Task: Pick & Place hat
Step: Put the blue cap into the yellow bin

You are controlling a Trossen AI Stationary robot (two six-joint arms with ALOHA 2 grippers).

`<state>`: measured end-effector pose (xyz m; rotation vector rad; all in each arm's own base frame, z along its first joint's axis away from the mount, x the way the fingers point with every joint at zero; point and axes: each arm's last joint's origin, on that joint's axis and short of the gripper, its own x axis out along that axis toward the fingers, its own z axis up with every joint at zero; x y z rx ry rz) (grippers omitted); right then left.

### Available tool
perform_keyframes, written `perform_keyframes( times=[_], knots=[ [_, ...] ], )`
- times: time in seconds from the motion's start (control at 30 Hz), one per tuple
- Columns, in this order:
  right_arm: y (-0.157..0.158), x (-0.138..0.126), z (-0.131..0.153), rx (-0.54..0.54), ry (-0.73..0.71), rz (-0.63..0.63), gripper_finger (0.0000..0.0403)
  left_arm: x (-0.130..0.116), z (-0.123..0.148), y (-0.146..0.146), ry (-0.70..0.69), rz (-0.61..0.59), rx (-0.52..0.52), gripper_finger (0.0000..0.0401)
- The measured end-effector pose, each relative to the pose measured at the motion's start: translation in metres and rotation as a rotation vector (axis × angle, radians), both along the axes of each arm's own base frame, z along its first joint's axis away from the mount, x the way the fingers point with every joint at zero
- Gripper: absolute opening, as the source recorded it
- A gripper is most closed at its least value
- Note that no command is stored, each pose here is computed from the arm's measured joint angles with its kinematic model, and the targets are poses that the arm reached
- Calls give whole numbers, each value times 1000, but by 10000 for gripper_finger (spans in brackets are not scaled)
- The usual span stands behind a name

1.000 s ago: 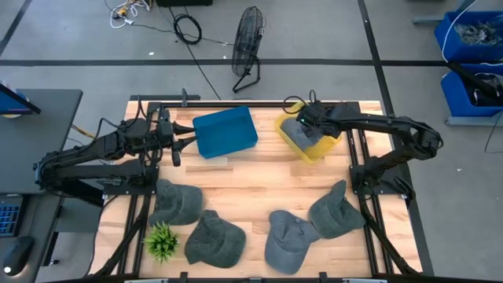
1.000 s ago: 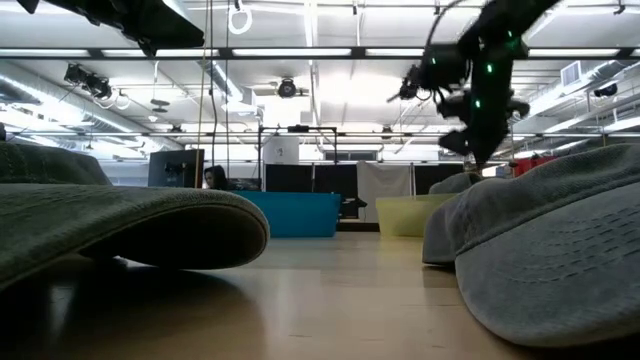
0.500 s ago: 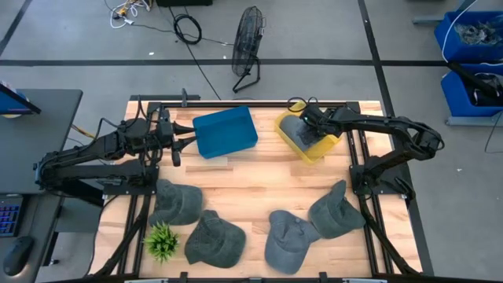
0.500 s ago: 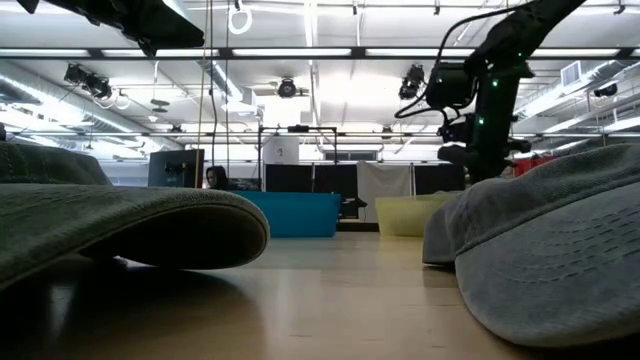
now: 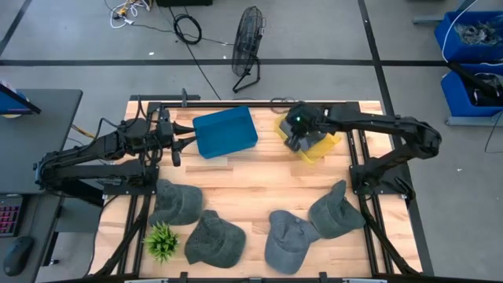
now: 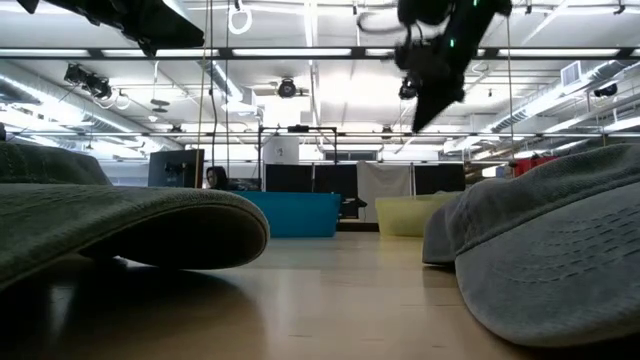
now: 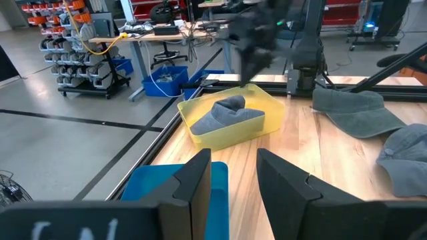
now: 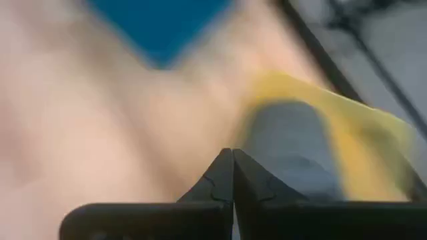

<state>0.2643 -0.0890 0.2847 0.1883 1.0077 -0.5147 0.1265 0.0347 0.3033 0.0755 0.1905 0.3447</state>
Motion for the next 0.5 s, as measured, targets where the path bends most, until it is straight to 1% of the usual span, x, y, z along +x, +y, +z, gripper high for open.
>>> perform_keyframes(
  times=[0.07,0.17,0.23,0.27,0.33,0.4,0.5],
  knots=[
    [19,7,6,70,-39,131,2,0,0,0,0,0,0,124],
    [47,14,8,183,-67,336,3,0,0,0,0,0,0,124],
    [60,15,8,204,-70,410,9,0,0,0,0,0,0,124],
    [65,16,8,202,-73,417,13,0,0,0,0,0,0,124],
    [73,18,9,186,-88,388,24,0,0,0,0,0,0,124],
    [78,19,10,195,-98,373,38,0,0,0,0,0,0,124],
    [85,21,9,197,-94,398,65,0,0,0,0,0,0,124]
  ],
)
